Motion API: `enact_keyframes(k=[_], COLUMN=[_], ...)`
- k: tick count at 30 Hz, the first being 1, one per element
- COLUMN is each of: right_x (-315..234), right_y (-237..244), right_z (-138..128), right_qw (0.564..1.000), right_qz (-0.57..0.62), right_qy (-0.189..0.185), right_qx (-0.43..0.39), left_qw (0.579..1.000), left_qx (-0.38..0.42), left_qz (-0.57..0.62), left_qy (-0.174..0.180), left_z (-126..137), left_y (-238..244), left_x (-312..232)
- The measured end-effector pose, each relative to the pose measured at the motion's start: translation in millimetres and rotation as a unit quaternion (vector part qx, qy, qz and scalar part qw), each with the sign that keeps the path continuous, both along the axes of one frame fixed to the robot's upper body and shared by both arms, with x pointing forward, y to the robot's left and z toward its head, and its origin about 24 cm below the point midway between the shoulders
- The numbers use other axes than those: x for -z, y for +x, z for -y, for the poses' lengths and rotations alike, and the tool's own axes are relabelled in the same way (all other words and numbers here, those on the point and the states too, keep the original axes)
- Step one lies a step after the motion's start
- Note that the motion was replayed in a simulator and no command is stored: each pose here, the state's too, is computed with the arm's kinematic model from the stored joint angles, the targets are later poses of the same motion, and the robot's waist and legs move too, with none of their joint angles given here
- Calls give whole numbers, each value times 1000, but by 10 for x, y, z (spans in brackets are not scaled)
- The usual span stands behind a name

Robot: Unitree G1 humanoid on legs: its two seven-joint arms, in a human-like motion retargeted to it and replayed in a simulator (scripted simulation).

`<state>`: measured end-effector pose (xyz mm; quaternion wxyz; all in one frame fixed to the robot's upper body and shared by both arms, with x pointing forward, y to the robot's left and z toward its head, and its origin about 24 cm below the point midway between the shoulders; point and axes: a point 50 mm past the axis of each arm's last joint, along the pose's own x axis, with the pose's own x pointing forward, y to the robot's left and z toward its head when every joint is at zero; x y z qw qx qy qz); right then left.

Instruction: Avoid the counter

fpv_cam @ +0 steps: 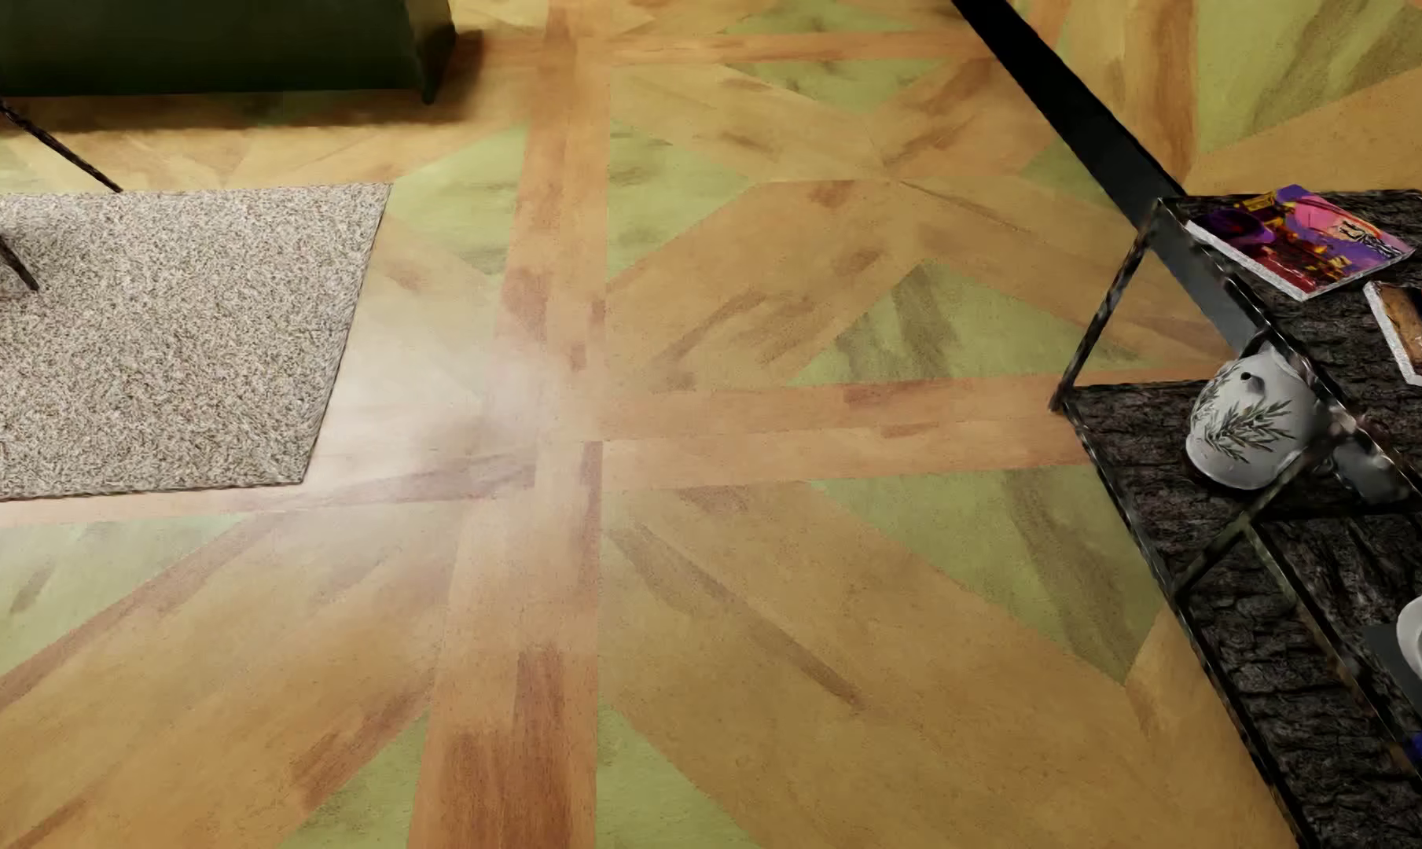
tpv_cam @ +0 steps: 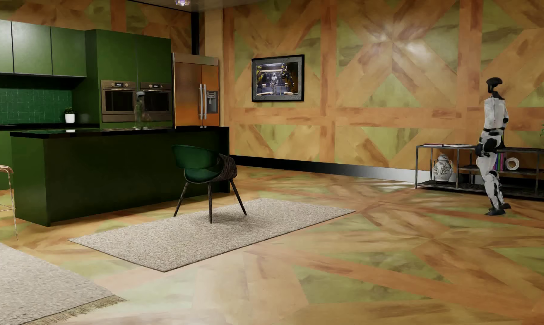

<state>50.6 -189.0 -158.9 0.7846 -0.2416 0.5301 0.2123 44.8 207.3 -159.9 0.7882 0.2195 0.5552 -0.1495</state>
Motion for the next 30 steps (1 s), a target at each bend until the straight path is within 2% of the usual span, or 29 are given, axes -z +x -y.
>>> enact_keyframes(k=[4, 8, 10, 12, 17, 22, 26, 30], right_x=[-38, -164, -211, -277, -316, -31, 18, 18], right_y=[40, 362, 521, 669, 827, 187, -174, -384], right_z=[-28, -47, -100, -148, -175, -58, 51, 110], right_qw=[1000, 997, 994, 991, 989, 999, 1000, 999], right_qz=[15, 75, 101, 124, 140, 22, -26, -50], right_qy=[10, 24, 35, 41, 39, 4, -10, -16], right_qx=[-6, -9, 2, -21, -41, -36, -14, -11], left_qw=[1000, 1000, 999, 999, 996, 994, 1000, 998], left_qx=[-9, -24, -29, -21, -12, -17, -8, -5], left_qz=[-4, 3, -14, -39, -83, -99, -24, 63], left_qy=[4, -2, 6, 14, 25, 36, 5, -13], left_z=[-44, -34, -94, -122, -141, -190, -41, -13], left_y=[-66, -86, -216, -358, -573, -632, -199, 256], left_x=[-9, -25, -22, -4, 32, 44, 11, -132])
